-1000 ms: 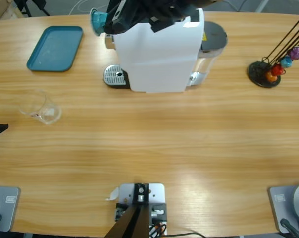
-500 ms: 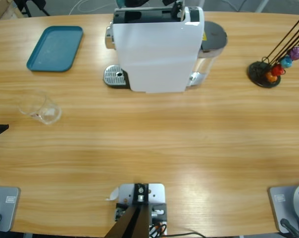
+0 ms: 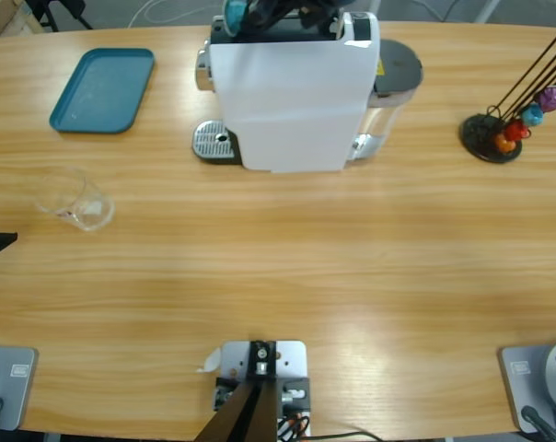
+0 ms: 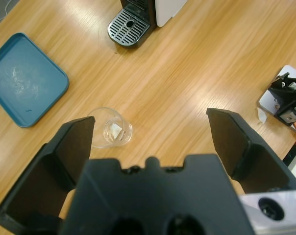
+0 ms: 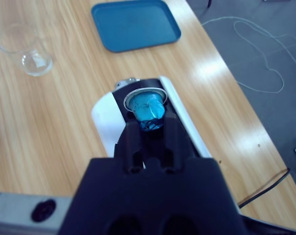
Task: Pour coffee
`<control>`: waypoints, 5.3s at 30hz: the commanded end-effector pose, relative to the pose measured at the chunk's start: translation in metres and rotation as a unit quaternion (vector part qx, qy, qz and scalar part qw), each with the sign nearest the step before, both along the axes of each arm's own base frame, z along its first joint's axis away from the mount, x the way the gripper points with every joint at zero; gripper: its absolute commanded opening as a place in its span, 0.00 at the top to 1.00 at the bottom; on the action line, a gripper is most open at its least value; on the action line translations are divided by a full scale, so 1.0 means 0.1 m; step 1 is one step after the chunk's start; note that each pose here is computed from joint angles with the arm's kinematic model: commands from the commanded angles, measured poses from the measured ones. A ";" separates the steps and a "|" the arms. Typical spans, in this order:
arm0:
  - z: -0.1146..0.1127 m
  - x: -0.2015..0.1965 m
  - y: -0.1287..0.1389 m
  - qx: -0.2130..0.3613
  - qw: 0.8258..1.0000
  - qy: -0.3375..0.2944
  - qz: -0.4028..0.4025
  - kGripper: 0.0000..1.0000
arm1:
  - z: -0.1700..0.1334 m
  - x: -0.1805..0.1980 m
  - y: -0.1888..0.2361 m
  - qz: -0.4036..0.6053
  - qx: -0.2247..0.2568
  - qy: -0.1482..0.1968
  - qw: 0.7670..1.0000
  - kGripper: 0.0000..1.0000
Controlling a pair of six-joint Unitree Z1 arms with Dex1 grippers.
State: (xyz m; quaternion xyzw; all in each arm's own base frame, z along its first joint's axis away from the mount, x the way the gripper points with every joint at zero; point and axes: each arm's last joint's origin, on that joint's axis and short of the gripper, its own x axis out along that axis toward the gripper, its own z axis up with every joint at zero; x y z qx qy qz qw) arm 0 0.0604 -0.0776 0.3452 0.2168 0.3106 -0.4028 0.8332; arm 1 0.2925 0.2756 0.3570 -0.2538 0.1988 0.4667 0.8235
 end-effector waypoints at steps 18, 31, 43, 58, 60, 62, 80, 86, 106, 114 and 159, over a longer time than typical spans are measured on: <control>-0.12 0.03 0.01 0.027 0.999 -0.002 0.017 0.00 | 0.43 -0.36 0.08 0.033 0.064 0.003 0.997 0.78; -0.01 0.09 -0.02 0.005 0.998 -0.016 0.060 0.00 | -0.06 -1.53 -0.85 -0.232 0.135 0.092 0.959 1.00; 0.03 0.05 0.02 -0.007 0.998 -0.019 0.060 0.00 | 0.35 -0.30 -0.72 -0.376 0.261 0.047 0.888 1.00; -0.13 0.02 0.06 0.009 0.998 -0.001 0.061 0.00 | 0.12 -0.50 0.16 -0.305 0.265 0.114 0.908 1.00; -0.14 0.01 0.07 0.008 0.998 -0.001 0.061 0.00 | 0.10 -0.52 0.25 -0.299 0.264 0.117 0.910 1.00; -0.15 0.00 0.09 0.008 0.998 -0.001 0.061 0.00 | 0.03 -0.50 0.33 -0.297 0.256 0.121 0.912 1.00; -0.15 -0.04 0.16 -0.005 0.997 0.001 0.078 0.00 | -1.11 -0.37 0.90 -0.291 0.164 0.187 0.924 1.00; -0.14 -0.03 0.14 -0.005 0.997 0.003 0.078 0.00 | -1.47 -0.42 0.85 -0.303 0.116 0.201 0.924 1.00; -0.24 0.15 0.01 -0.001 0.975 0.037 0.219 0.00 | 0.38 -1.07 -0.09 -0.160 0.169 0.077 0.970 0.00; -0.24 0.09 0.04 -0.041 0.956 0.105 0.271 0.00 | -0.18 -1.85 -1.31 -0.189 0.108 0.090 0.972 0.00; -1.26 0.29 -0.58 -0.017 0.908 0.010 0.418 0.00 | -0.67 -1.95 -1.55 -0.248 0.007 0.106 0.963 0.00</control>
